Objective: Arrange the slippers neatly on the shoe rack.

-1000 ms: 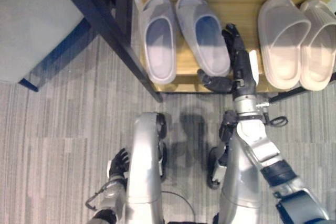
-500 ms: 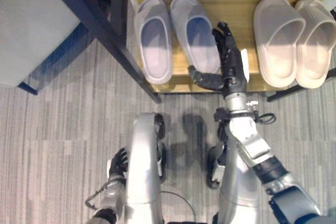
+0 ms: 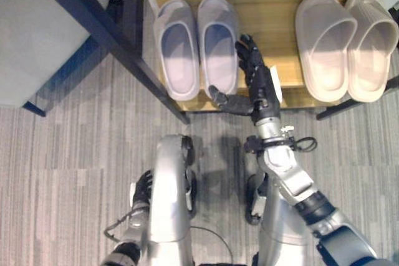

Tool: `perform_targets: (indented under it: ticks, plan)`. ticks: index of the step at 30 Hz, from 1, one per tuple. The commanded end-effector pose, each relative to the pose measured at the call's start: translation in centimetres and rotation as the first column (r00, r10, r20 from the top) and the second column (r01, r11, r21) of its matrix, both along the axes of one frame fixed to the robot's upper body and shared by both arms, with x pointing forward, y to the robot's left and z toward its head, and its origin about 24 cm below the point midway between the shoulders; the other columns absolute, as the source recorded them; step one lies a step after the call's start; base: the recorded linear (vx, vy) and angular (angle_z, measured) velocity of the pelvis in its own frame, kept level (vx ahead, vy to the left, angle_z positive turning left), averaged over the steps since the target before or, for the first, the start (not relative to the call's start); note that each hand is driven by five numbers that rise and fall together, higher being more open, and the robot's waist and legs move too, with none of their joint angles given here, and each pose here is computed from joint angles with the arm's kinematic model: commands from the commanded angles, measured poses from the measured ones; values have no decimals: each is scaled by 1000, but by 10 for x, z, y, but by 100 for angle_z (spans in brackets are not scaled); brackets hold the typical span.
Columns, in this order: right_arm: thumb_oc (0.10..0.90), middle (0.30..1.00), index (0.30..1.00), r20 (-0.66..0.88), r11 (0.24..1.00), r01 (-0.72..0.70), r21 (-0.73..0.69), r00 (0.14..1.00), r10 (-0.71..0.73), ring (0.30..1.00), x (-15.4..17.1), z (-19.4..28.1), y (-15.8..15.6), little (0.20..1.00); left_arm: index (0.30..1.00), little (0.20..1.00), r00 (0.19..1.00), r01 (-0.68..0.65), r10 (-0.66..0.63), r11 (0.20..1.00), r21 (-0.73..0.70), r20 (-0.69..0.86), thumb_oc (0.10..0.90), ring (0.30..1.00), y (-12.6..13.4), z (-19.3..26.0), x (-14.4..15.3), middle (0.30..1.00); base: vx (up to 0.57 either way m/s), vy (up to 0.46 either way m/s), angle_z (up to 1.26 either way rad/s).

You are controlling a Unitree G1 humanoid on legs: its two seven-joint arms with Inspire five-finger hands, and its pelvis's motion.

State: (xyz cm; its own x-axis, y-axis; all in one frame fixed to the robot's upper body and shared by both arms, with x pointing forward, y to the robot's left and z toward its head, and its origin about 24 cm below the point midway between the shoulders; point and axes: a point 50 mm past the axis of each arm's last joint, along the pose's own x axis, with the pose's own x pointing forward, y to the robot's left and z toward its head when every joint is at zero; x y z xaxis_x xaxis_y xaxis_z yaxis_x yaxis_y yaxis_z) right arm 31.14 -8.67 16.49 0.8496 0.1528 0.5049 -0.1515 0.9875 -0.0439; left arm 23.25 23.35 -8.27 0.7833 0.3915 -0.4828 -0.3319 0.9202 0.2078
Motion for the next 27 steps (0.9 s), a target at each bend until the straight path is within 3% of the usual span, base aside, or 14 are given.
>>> perform_targets:
  ticks: [1,7,18,24,27]
  plan:
    - [800,900,900,337,944,-328,28,892,300,900,-45,62,52,900,900,900,999,-19,22,996,89,-32,800,900,11,-5,-14,900,0,0,0]
    - [800,900,900,383,956,-292,18,885,263,900,-46,69,42,900,900,900,998,-36,40,994,106,-39,800,900,15,-6,-16,900,0,0,0]
    - [800,900,900,327,873,-483,61,836,440,900,-52,66,39,900,900,900,997,-50,55,995,87,-53,800,900,17,-7,-13,900,0,0,0]
    - [800,900,900,341,869,-491,62,829,444,900,-55,69,38,900,900,900,994,-76,82,993,90,-68,800,900,23,-8,-14,900,0,0,0]
    - [800,900,900,372,917,-397,33,857,357,900,-54,70,30,900,900,900,993,-82,87,994,74,-74,800,900,21,-9,-15,900,0,0,0]
